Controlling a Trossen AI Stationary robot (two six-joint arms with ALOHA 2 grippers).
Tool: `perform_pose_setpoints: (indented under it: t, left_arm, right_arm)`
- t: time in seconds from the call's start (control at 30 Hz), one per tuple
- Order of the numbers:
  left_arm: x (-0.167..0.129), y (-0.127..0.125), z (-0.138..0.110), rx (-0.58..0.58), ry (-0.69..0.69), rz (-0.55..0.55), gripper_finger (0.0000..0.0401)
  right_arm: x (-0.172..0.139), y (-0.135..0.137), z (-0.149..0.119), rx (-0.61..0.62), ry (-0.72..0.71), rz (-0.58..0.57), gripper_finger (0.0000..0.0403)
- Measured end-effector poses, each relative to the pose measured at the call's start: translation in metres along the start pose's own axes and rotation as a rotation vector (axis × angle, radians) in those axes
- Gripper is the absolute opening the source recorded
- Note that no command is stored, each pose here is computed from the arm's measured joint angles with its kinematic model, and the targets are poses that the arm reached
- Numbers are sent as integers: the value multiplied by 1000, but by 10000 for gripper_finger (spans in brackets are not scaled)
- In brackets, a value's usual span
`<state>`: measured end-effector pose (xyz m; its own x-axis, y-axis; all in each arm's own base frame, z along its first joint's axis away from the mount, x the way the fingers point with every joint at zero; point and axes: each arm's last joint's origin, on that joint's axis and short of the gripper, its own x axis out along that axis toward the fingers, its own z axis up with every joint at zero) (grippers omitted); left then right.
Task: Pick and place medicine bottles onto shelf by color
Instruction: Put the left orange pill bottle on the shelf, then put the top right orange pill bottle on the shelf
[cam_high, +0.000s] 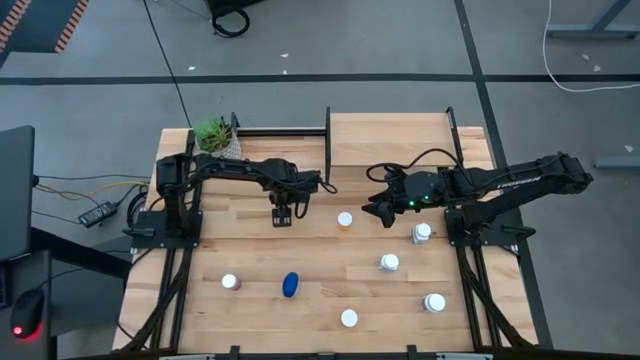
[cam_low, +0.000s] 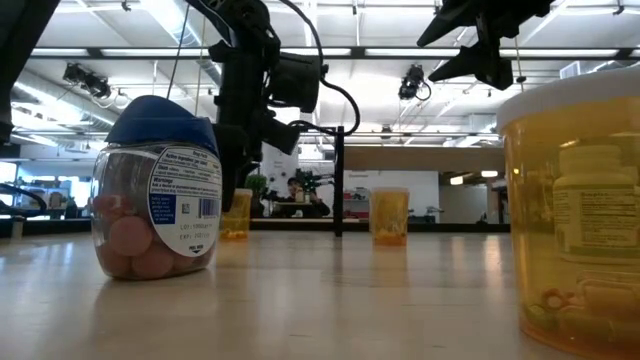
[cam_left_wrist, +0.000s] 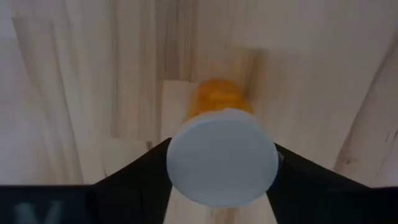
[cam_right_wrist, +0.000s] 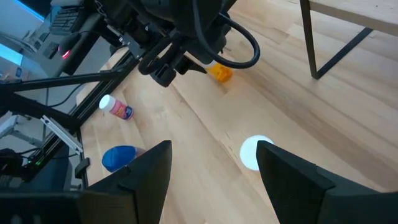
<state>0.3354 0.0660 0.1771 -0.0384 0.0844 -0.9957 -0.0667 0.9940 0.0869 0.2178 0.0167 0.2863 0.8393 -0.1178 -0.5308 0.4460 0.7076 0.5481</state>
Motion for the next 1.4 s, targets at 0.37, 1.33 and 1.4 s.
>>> perform_pose_setpoints:
  t: [0.37,1.33,1.4]
  left_arm:
    - [-33,4,8,0,-8,5,235]
    - [-182,50,8,10,-273,65,178]
    - [-188,53,5,-19,-322,35,193]
  right_arm:
    - [0,0,0,0,-2,-3,243]
    - [9,0,-3,-60,33,-12,243]
    - [17,0,-7,-99,84,-9,245]
